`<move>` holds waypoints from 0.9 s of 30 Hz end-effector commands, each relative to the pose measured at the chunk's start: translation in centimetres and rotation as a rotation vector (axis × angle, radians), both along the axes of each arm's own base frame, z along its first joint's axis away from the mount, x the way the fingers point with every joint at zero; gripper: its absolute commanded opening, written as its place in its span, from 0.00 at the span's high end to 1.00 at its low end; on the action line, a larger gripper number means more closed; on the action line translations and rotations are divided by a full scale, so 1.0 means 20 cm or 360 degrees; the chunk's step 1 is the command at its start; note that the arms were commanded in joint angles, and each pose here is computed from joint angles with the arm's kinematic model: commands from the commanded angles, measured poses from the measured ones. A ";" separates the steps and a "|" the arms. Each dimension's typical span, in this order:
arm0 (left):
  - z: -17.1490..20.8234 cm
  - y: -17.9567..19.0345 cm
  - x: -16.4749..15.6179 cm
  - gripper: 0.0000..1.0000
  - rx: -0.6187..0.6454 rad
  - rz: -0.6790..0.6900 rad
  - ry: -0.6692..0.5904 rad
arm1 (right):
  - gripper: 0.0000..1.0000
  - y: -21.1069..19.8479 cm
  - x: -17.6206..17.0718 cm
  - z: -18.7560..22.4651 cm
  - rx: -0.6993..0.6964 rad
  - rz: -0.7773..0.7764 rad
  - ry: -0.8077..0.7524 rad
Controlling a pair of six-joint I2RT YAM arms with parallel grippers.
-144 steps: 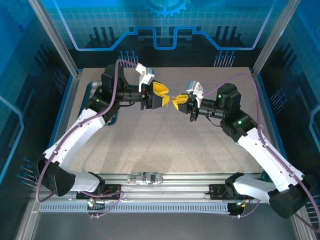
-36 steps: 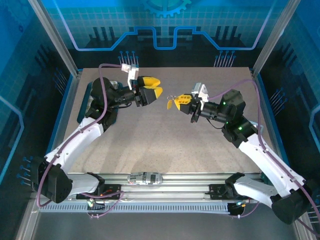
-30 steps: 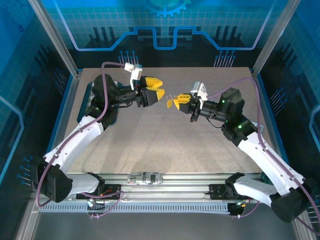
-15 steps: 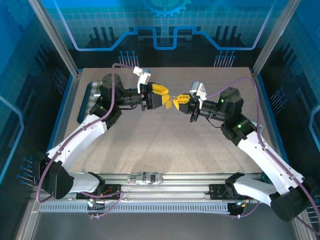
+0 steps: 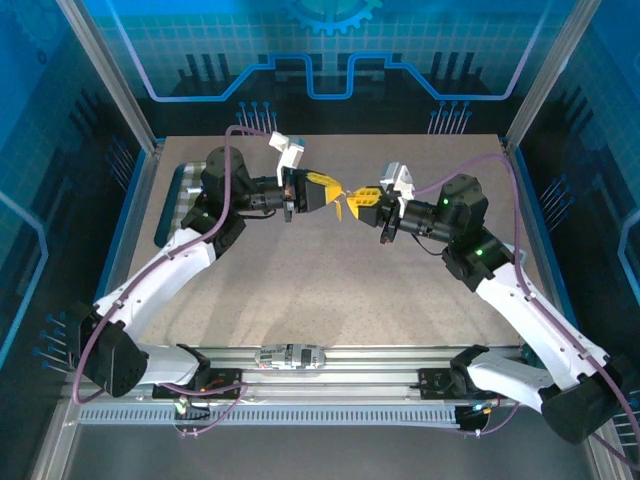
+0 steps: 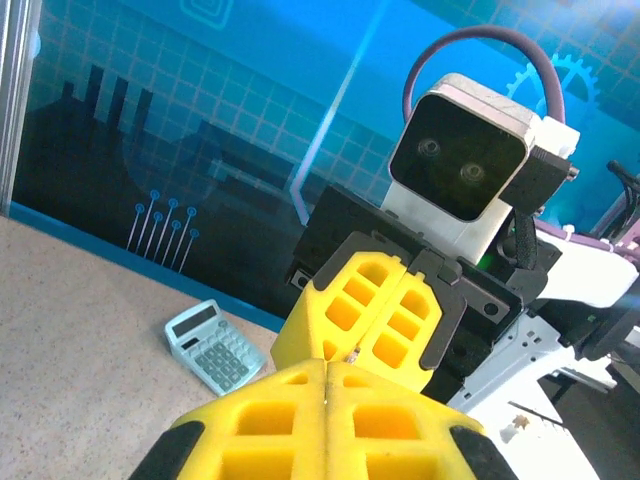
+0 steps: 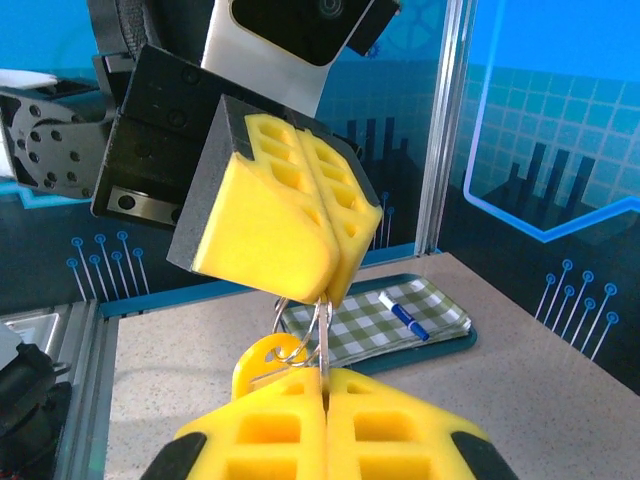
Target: Remove the keys from the keyring
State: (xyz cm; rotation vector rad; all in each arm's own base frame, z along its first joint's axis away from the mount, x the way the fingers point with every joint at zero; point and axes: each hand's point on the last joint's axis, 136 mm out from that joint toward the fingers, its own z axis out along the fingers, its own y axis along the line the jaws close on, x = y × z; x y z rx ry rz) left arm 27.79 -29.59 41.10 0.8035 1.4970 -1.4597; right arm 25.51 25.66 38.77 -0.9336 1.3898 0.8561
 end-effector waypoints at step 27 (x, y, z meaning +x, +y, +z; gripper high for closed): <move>-0.03 0.19 0.20 0.81 -0.0191 0.0433 0.0109 | 1.00 0.05 -0.08 -0.15 -0.0082 -0.0106 -0.0232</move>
